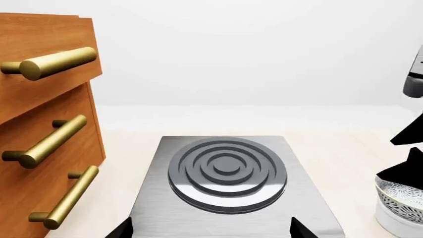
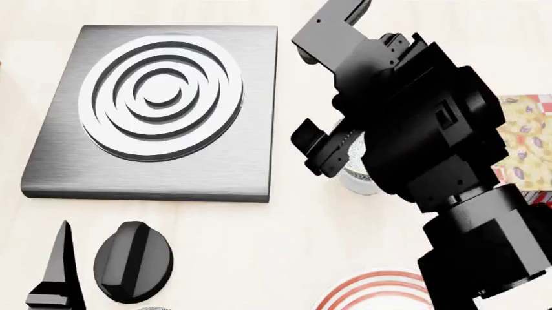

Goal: Pick the akita bowl on the ramekin and place it on the plate.

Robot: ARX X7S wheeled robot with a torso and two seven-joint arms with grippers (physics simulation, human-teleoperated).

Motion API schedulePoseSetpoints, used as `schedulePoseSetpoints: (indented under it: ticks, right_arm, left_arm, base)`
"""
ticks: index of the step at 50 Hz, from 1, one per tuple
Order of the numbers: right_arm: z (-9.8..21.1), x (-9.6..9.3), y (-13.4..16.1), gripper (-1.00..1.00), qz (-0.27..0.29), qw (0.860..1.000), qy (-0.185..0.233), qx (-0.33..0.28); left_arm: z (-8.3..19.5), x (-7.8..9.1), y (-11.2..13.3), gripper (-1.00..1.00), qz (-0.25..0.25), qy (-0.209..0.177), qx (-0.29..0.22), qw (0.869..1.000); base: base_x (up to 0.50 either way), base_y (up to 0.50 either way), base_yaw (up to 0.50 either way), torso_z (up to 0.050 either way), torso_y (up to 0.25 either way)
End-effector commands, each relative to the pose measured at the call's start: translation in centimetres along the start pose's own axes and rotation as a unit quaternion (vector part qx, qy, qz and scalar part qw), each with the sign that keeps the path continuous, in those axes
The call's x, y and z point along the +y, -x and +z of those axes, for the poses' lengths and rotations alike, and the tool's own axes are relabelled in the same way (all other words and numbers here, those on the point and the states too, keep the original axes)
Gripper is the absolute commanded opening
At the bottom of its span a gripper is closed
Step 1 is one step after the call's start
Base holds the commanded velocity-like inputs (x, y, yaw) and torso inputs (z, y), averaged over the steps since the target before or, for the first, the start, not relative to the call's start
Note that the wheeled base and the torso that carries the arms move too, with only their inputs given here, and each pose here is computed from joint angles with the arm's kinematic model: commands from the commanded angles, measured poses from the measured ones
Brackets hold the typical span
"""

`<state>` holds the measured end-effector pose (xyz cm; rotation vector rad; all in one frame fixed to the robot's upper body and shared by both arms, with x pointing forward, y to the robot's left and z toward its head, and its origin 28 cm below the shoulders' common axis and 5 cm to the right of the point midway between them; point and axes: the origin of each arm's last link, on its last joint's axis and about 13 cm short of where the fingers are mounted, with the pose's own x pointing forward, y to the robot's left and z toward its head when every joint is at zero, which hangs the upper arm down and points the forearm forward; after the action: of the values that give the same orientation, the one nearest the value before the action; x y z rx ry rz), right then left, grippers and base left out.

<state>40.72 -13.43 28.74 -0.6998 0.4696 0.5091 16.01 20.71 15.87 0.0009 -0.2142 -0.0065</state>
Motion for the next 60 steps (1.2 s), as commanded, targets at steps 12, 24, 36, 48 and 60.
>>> schedulePoseSetpoints:
  ticks: [12,24,36,48,60]
  right_arm:
    - [-2.0,1.3,-2.2,1.00,0.043,0.997,-0.037,0.054]
    - [-2.9,1.8,-2.3,1.00,0.046,0.995,-0.056,0.068]
    - [-3.3,2.0,-2.8,1.00,0.036,0.995,-0.063,0.064]
    - [-3.6,2.1,-3.0,-1.00,0.026,0.996,-0.066,0.058]
    - [-3.7,2.3,-3.0,-1.00,0.028,0.997,-0.055,0.056]
  left_arm:
    - [0.0,0.1,0.1,1.00,-0.010,0.004,-0.022,1.000]
    - [-0.1,0.1,0.0,1.00,-0.009,0.003,-0.020,1.000]
    - [-0.2,0.1,0.0,1.00,-0.011,0.003,-0.019,1.000]
    - [-0.1,0.1,0.1,1.00,-0.010,0.003,-0.018,1.000]
    - [-0.2,0.1,0.0,1.00,-0.009,0.003,-0.017,1.000]
  base:
    - [0.00,0.00,0.00,0.000,0.000]
    - [0.00,0.00,0.00,0.000,0.000]
    - [0.00,0.00,0.00,0.000,0.000]
    - [0.00,0.00,0.00,0.000,0.000]
    - [0.00,0.00,0.00,0.000,0.000]
